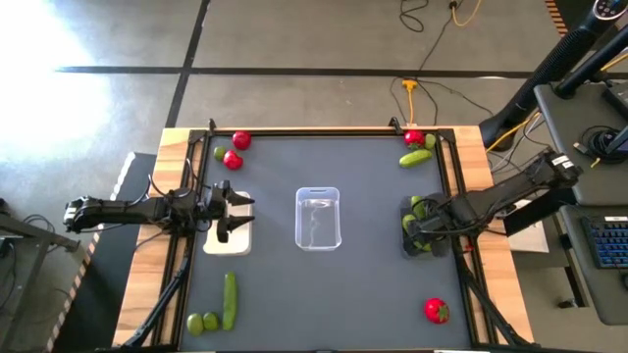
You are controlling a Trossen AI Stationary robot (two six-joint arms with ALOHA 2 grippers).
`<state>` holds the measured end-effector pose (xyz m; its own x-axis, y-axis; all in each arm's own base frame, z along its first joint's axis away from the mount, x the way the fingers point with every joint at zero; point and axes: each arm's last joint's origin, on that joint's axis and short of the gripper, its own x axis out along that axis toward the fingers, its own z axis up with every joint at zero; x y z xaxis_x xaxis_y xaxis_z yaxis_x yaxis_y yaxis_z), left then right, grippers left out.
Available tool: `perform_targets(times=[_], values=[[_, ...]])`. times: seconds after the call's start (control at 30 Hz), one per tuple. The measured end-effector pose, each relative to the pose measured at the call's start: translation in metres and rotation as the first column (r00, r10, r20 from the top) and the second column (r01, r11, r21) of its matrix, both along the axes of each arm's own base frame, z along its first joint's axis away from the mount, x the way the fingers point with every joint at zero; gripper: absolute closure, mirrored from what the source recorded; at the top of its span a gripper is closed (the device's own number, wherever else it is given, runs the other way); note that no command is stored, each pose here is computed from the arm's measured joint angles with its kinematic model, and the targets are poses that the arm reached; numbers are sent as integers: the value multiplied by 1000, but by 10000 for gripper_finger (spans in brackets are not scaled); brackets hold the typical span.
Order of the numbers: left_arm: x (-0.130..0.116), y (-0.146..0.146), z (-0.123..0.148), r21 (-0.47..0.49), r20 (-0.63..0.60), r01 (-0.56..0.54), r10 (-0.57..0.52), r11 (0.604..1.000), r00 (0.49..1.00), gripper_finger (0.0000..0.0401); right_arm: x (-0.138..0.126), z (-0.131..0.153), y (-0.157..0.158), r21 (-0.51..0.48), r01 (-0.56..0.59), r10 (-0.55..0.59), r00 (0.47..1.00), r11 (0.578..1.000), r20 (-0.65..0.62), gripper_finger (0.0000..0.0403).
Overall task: Sort produce into baskets
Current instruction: Put the green cucumber into the black bin
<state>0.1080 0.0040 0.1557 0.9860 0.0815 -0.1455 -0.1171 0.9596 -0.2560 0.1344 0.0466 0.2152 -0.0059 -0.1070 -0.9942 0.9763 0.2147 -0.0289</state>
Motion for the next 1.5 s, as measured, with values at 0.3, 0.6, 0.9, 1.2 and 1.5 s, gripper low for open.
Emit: perform_targets(times=[0.3,0.6,0.9,1.2,1.5], values=[[0,0,0,0,-1,0,0,1000,1000,139,10,-14,-13,53,14,-9,996,998,-92,190],[0,0,0,0,-1,0,0,1000,1000,139,19,-23,-23,135,14,9,986,991,-169,140],[0,0,0,0,-1,0,0,1000,1000,139,26,9,-25,88,-60,72,988,994,-138,148],[0,0,0,0,-1,0,0,1000,1000,139,44,65,-49,-107,-82,85,996,991,23,153],[0,0,0,0,-1,0,0,1000,1000,139,49,64,-133,-157,154,-128,979,976,161,102]])
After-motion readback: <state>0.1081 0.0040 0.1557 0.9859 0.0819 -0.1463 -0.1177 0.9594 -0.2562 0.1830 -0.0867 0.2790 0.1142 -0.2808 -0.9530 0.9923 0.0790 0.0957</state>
